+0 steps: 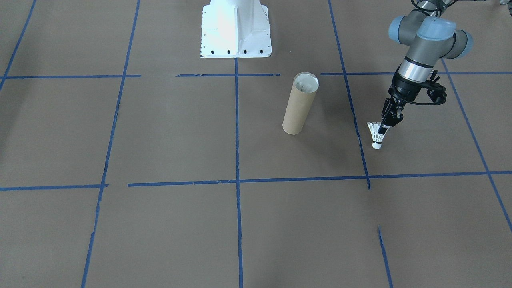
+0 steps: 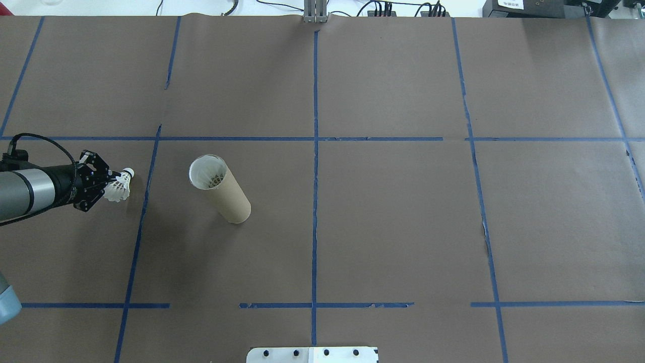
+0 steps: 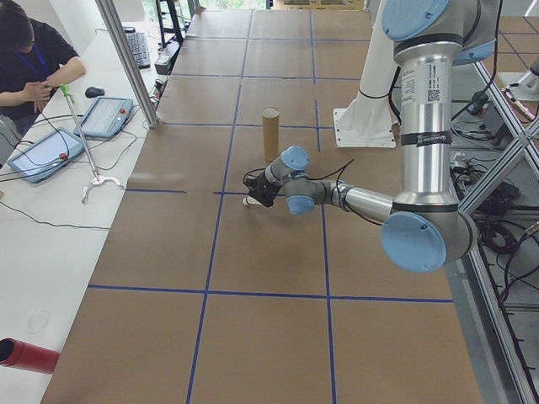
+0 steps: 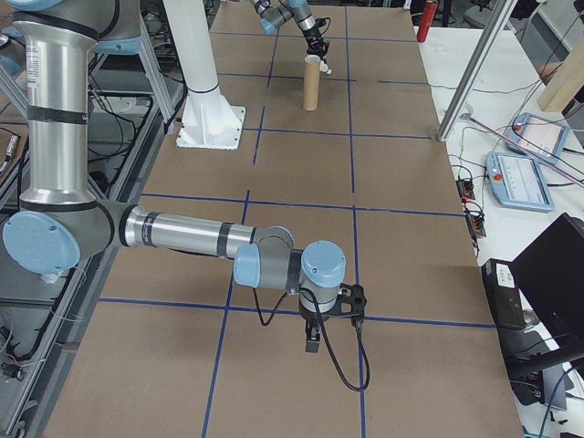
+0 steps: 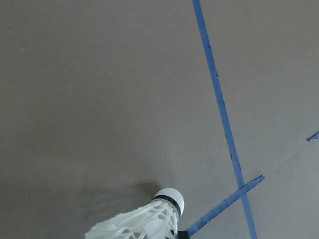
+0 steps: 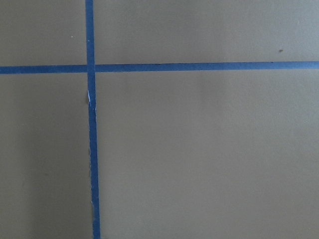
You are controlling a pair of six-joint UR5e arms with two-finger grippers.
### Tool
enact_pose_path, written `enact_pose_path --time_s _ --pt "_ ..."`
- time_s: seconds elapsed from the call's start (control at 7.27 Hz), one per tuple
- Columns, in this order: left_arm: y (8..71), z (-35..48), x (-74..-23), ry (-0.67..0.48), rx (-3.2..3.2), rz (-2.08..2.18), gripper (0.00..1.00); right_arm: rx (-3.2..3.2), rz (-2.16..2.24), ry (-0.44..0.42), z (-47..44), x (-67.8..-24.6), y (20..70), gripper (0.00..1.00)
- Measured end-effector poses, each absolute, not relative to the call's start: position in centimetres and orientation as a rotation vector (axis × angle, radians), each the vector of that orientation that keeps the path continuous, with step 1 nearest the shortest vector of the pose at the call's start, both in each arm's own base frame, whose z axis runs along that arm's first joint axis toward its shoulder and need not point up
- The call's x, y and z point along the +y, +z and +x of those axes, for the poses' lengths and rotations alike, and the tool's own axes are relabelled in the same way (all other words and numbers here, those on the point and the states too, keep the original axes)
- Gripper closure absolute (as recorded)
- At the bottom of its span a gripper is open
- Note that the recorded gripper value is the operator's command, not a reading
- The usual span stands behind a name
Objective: Collect badminton balls into bucket
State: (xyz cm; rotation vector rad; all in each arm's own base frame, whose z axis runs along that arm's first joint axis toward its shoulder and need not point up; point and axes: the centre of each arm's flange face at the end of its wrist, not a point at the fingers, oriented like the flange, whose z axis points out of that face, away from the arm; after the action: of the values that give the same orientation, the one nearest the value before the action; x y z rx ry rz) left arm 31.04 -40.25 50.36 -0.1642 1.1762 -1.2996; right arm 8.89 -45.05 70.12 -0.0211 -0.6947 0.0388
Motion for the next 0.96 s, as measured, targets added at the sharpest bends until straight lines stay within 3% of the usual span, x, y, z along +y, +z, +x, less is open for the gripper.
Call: enact_pose_path --time_s 0.41,0.96 --pt "47.8 30.9 -39.9 -1.241 1.152 -0.165 1.00 -0.694 -0.021 0.039 8.9 -45.1 70.1 0.00" --pt "41.7 25.9 -41.1 -0.865 1.076 -0.036 1.00 -0.695 -0.021 0.039 8.9 -45.0 70.1 0.00"
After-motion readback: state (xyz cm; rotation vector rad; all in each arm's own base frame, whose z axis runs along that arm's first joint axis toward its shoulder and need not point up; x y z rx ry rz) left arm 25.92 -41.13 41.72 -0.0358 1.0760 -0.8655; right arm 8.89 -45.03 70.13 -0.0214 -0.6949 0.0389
